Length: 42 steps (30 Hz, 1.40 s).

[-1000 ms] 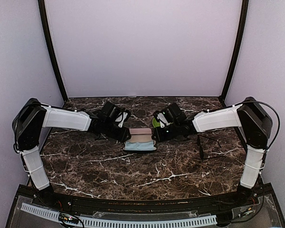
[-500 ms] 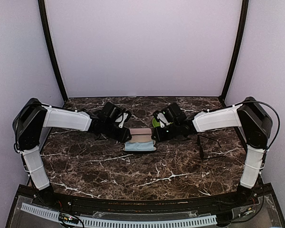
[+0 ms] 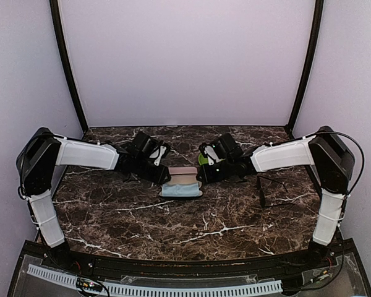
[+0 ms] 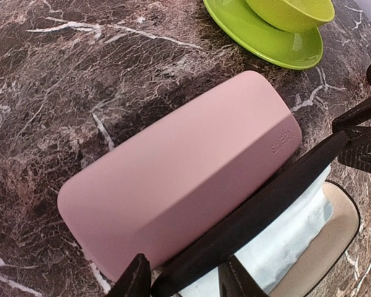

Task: Organize the sunglasses
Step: Adjust the case with sunglasses at the center of the board.

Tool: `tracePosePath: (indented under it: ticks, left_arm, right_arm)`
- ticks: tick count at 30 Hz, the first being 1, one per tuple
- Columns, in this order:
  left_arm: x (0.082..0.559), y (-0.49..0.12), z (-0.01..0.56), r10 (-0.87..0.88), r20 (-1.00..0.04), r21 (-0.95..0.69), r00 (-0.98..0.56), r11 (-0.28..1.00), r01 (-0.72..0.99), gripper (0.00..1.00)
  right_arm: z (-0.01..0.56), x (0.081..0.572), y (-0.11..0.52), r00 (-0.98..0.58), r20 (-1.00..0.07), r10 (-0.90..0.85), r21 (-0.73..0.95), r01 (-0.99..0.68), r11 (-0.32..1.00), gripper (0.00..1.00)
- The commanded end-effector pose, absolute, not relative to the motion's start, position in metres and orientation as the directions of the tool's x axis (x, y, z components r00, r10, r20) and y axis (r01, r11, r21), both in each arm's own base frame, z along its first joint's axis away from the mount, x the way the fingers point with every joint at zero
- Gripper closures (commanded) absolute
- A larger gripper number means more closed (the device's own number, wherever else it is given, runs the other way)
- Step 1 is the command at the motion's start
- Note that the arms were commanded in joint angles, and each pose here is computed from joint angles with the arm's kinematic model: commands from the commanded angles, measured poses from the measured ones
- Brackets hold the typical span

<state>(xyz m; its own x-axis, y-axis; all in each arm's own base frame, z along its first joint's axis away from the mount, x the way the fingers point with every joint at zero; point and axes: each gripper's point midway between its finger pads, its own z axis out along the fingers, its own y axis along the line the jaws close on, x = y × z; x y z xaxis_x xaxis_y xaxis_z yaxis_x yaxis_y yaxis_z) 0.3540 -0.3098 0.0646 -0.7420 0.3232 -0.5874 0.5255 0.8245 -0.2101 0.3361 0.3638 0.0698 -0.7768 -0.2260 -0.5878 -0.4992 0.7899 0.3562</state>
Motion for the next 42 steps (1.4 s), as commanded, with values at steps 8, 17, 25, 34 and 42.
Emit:
tracePosePath:
  ticks: [8,17,25,34,42]
  left_arm:
    - [0.367,-0.319,0.103,0.295,-0.654,-0.216,-0.697,0.810,0.545,0.61]
    - [0.370,-0.318,0.108,0.296,-0.662,-0.203,-0.688,0.813,0.545,0.61]
    - [0.368,-0.315,0.111,0.292,-0.671,-0.197,-0.682,0.816,0.543,0.61]
    - [0.366,-0.314,0.112,0.292,-0.676,-0.198,-0.677,0.813,0.547,0.61]
    - [0.362,-0.312,0.103,0.297,-0.665,-0.198,-0.686,0.815,0.544,0.60]
  right_arm:
    - [0.091,0.345,0.375,-0.747,-0.638,-0.185,0.388,-0.520,0.760,0.79]
    - [0.095,0.347,0.378,-0.737,-0.652,-0.180,0.391,-0.530,0.753,0.79]
    - [0.099,0.345,0.381,-0.723,-0.667,-0.181,0.400,-0.553,0.731,0.79]
    - [0.098,0.344,0.381,-0.720,-0.669,-0.187,0.398,-0.559,0.728,0.78]
    - [0.096,0.343,0.380,-0.710,-0.675,-0.199,0.387,-0.571,0.724,0.77]
